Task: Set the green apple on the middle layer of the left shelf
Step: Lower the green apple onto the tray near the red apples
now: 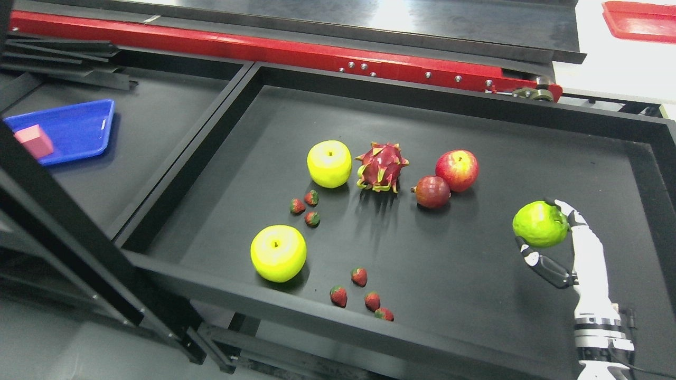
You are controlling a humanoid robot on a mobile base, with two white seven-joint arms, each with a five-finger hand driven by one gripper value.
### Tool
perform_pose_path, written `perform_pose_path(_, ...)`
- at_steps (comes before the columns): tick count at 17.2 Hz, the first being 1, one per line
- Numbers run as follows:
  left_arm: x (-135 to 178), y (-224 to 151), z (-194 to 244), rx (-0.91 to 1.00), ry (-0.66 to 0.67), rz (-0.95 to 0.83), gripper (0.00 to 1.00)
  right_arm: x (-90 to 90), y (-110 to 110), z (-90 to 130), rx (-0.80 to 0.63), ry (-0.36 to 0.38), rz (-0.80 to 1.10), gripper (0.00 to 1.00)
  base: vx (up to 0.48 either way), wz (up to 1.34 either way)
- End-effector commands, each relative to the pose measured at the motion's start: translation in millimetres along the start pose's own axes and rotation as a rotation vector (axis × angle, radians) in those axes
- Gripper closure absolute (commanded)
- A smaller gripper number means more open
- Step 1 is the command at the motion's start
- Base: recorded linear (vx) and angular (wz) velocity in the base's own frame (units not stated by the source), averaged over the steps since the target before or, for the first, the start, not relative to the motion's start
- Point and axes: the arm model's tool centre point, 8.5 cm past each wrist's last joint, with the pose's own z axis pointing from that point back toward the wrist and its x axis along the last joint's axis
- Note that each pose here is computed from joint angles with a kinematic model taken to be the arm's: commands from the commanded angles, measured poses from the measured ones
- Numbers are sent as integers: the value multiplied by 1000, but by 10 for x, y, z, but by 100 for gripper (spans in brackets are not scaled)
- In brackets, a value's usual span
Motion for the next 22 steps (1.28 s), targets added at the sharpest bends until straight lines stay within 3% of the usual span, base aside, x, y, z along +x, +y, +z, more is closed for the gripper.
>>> perform_pose_path(1, -2, 113, 15, 18, 1, -1, 0, 417, 631, -112, 293, -141, 116, 100, 170, -219)
perform_pose_path(3, -2, 111, 15, 17, 1, -1, 0, 552, 912, -240, 364, -185, 234, 100, 159, -247)
perform_pose_path(5, 0, 113, 15, 18, -1, -2, 0, 612, 1041, -383, 405, -206, 263, 100, 114, -267)
perform_pose_path(8, 0, 111, 15, 17, -1, -2, 0, 821, 1323, -372, 496, -244, 241, 100, 91, -213)
perform_pose_path(12, -2, 111, 15, 17, 1, -1, 0, 823, 1329, -343, 506, -248, 236, 100, 47, -97)
perform_pose_path(15, -7, 112, 16, 17, 2, -1, 0, 987, 1391, -186, 547, -326, 215, 100, 20, -27)
perform_pose_path(20, 0, 113, 15, 18, -1, -2, 0, 1073, 1442, -199, 553, -344, 208, 99, 0, 0)
perform_pose_path(21, -5, 112, 16, 17, 1, -1, 0, 1080, 1436, -211, 551, -344, 204, 93, 15, 0)
perform_pose_path(22, -2, 111, 15, 17, 1, -1, 0, 1079, 1425, -215, 546, -338, 194, 44, 15, 0)
